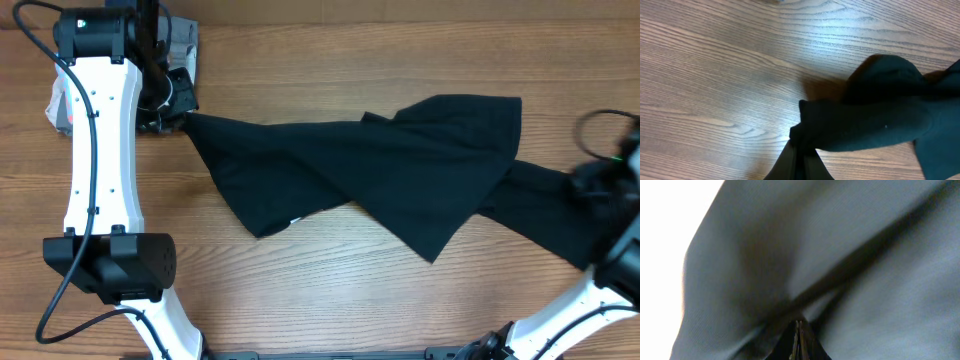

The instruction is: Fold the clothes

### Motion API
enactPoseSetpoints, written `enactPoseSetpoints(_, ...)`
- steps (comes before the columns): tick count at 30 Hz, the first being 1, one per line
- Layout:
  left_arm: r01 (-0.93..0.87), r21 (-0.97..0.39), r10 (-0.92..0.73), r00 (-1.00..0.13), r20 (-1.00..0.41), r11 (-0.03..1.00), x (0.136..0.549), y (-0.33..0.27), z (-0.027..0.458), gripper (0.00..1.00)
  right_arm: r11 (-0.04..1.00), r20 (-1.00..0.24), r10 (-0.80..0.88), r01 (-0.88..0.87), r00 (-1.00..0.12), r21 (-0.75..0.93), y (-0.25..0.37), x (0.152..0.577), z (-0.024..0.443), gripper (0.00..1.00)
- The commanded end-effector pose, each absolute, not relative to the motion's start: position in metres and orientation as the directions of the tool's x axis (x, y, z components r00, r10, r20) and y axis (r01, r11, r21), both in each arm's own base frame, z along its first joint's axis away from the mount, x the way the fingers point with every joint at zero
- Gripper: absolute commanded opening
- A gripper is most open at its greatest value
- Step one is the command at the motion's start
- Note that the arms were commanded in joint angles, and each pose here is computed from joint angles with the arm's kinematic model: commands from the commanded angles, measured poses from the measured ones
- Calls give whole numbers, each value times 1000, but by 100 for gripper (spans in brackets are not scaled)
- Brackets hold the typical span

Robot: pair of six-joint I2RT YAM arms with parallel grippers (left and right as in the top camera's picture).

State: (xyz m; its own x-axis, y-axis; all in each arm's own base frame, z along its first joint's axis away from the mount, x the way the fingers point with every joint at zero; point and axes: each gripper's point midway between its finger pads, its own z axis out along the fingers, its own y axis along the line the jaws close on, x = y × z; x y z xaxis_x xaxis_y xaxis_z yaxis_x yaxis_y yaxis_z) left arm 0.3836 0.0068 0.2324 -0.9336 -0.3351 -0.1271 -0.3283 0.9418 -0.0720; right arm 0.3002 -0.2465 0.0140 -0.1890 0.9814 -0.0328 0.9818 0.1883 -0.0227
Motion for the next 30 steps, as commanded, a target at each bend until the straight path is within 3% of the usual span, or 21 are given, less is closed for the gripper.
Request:
enactPoseSetpoints(1, -353, -53, -357, -927, -117, 934, 384, 18, 228, 4, 55, -153, 986, 997, -62, -51, -311, 280, 51, 4)
enactPoseSetpoints(7, -424, -59, -428, -896, -120, 904, 384, 38, 228, 4, -10, -52, 998, 991, 17, 134, -321, 292, 108, 4)
enactPoseSetpoints(11, -450, -71, -455, -882, -119, 890, 383, 47, 228, 4, 197, 41, 975, 933, -219, 302, -272, 333, 137, 4)
enactPoseSetpoints(18, -468, -79, -474, -870, -136, 880, 388, 49, 229, 4, 550, 125, 790, 783, -601, 290, -152, 372, 117, 4)
enactPoseSetpoints(23, -473, -78, -479, -868, -130, 878, 386, 49, 229, 4, 680, 159, 666, 680, -729, 274, -78, 385, 91, 4)
enactPoseSetpoints(30, -473, -71, -478, -870, -119, 878, 383, 49, 228, 4, 700, 182, 684, 705, -707, 108, -49, 367, 52, 4)
